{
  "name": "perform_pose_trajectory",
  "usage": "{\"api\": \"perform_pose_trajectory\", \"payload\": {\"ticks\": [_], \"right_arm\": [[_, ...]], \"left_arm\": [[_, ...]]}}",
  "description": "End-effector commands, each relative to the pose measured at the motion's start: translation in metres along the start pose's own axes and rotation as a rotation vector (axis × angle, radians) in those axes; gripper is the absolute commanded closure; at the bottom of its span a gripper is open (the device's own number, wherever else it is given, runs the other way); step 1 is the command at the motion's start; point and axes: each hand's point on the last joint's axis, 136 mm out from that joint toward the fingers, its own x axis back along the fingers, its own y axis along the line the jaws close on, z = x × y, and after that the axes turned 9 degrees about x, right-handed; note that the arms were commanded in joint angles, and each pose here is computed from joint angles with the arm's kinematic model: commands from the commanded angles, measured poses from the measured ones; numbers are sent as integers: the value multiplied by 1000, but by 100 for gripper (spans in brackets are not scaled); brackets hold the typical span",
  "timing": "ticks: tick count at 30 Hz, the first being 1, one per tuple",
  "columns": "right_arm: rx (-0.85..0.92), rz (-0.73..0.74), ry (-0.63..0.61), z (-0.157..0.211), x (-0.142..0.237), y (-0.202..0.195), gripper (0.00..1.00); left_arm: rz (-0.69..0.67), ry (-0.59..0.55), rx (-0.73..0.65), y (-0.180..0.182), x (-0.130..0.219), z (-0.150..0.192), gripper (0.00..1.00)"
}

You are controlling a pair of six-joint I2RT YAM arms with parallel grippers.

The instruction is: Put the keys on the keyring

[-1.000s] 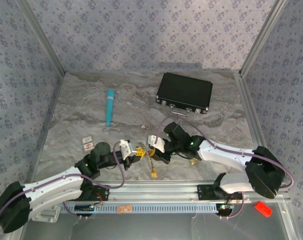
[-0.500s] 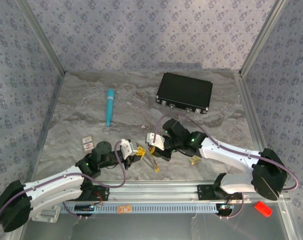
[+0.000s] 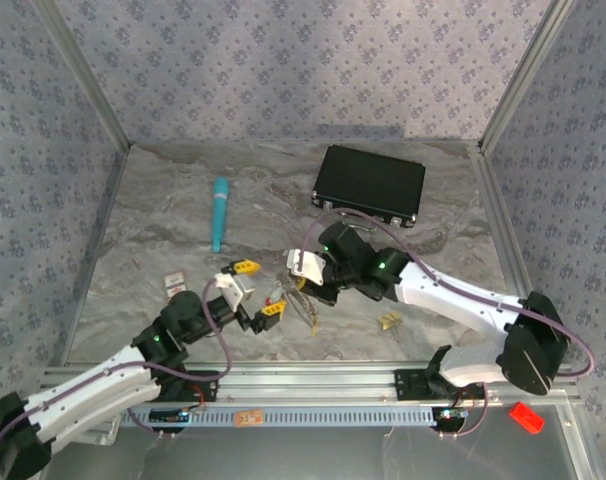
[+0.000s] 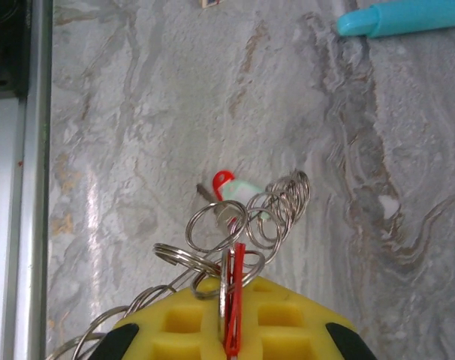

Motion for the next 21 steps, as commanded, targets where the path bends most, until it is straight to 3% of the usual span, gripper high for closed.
{"api": "perform_pose_trajectory", "payload": {"ticks": [1, 7, 9, 11, 14, 18, 21], "right_arm": [[42, 2, -34, -24, -5, -10, 100], [63, -104, -189, -76, -30, -4, 100], [62, -97, -280, -104, -31, -14, 100], [40, -76, -284, -105, -46, -24, 100], [2, 0, -186, -80, -71, -43, 100], [-30, 56, 13, -19, -81, -54, 100], [30, 30, 273, 50, -81, -36, 100]], "left_arm": [[-203, -56, 7, 32, 18, -22, 1], [-536, -239, 86, 81, 68, -74, 1], [-555, -272, 86, 82, 76, -85, 1], [-569, -272, 84, 83, 78, -89, 1], [-589, -237, 78, 87, 73, -85, 1], [-598, -233, 84, 89, 65, -82, 1], [-610, -221, 89, 92, 60, -78, 1]]}}
